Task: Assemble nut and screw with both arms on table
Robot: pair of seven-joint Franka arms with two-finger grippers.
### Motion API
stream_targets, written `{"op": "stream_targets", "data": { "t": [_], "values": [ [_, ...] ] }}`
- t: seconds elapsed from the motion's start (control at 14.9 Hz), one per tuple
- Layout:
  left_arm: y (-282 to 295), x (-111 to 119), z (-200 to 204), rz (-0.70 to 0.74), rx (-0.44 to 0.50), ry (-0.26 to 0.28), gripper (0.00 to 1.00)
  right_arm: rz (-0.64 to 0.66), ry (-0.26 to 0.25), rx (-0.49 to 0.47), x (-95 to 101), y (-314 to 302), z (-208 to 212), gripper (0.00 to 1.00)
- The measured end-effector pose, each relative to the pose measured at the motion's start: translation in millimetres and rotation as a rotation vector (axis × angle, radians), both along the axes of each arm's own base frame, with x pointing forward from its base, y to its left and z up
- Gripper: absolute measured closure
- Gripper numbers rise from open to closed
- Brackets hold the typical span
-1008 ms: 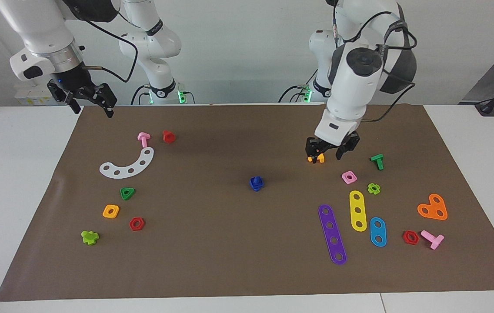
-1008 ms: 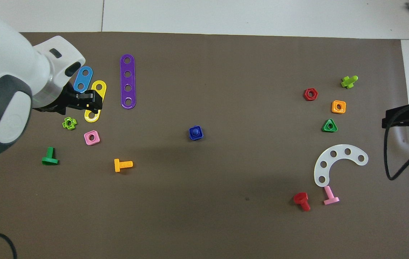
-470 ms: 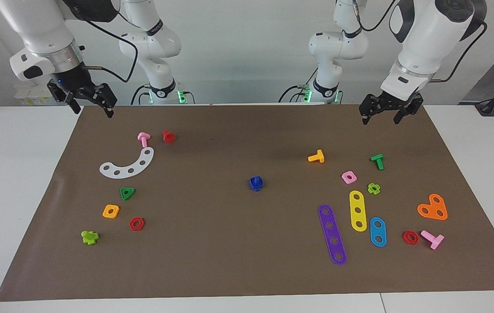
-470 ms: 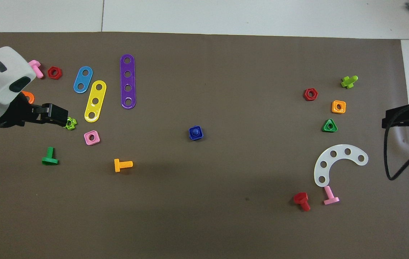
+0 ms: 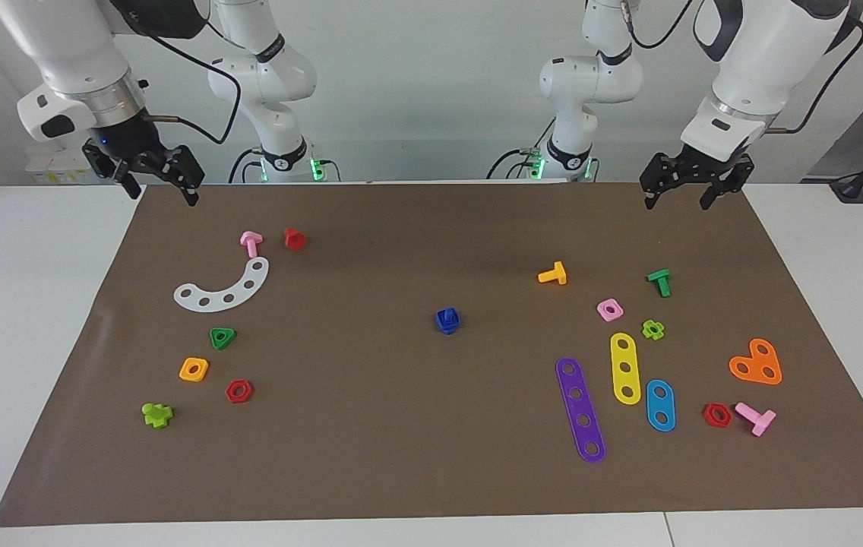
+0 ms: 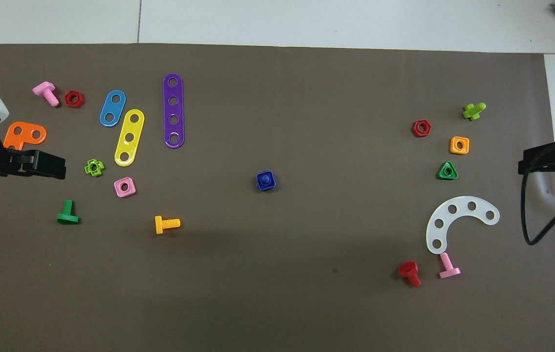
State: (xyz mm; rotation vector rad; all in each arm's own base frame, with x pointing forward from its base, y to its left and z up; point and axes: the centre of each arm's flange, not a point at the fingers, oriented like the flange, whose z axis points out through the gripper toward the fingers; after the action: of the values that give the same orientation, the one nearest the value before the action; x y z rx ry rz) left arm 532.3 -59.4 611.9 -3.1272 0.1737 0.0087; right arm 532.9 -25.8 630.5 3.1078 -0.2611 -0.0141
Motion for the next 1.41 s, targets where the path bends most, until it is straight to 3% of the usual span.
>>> {"op": "stream_targets", "data": {
  "t": [1.41],
  "values": [
    [7.5, 4.7, 3.7, 0.014, -0.005, -0.037, 0.00, 0.001, -0.002, 0.030, 0.2, 3.8, 0.2, 0.00]
  ]
}}
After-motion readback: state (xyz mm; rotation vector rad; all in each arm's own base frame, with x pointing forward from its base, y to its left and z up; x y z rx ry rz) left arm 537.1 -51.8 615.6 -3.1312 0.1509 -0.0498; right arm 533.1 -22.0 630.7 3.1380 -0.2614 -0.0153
